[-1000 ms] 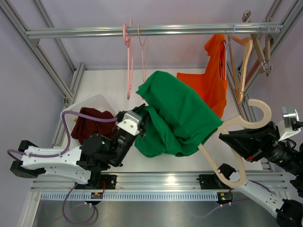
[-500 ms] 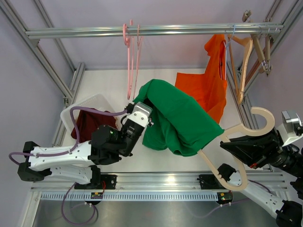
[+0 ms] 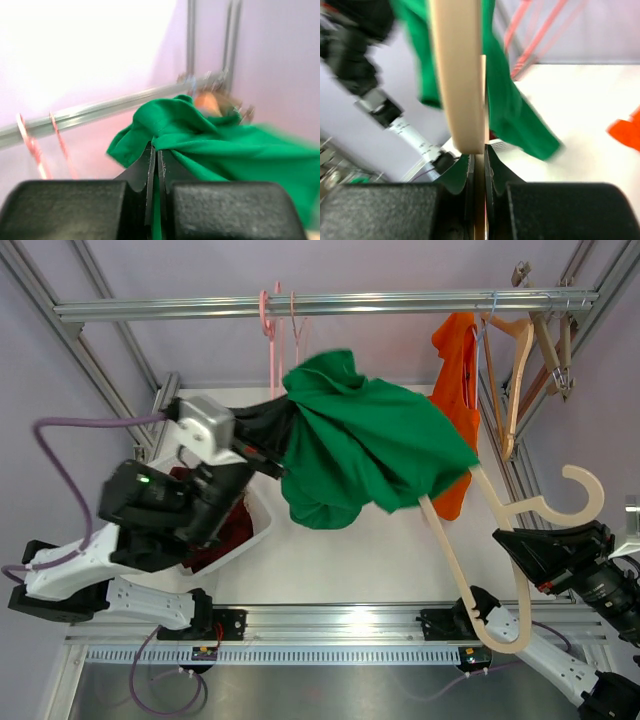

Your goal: Remove the t-shirt from the hanger

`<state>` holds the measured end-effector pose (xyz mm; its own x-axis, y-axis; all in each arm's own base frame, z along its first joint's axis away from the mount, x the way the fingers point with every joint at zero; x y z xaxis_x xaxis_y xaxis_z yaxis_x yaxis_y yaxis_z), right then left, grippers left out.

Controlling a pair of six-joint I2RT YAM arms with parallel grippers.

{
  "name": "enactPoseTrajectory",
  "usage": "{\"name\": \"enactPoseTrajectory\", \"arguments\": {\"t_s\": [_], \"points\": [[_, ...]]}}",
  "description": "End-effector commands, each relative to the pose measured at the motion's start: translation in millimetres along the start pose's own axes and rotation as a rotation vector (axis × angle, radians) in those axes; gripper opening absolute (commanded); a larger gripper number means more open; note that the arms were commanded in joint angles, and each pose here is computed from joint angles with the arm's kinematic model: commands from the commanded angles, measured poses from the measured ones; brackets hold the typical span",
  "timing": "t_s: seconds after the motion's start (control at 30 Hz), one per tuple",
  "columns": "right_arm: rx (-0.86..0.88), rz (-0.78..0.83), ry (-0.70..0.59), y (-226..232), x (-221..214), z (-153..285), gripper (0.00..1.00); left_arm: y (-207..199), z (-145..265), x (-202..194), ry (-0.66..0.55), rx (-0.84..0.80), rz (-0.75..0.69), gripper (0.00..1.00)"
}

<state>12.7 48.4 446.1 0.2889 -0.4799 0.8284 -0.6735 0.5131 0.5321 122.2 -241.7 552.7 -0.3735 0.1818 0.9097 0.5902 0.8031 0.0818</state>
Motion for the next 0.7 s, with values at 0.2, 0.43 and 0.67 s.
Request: {"name": "enactPoseTrajectory", "arguments": {"t_s": [0.2,0.43,0.67], "points": [[-0.258,0.021,0.004,-44.9,-19.0,16.1,0.0,60.0,20.9,119.6,-0.143,-0.025,0.175,0.0],[-0.316,0.035,-0.04,-54.7,-17.4,26.5,0.0,137.3,57.0,148.9,-0.177,0.144,0.198,0.0],[-0.301,0.052,-0.001,-52.8,-19.1,4.4,0.0,159.9,68.7,126.8,-0.123,0.308,0.054,0.0]]}}
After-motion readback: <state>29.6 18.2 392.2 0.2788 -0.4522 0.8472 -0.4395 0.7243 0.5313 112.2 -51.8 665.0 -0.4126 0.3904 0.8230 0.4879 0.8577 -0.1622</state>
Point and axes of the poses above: each gripper's point midway between its finger pads, its own z axis back along the fingers, its own y axis along the line the jaws close on, x = y × z, the point moved 5 cm from there along z, back along the fingers, and after that the axes turned 3 degrees about -z, right-handed, at the moved point
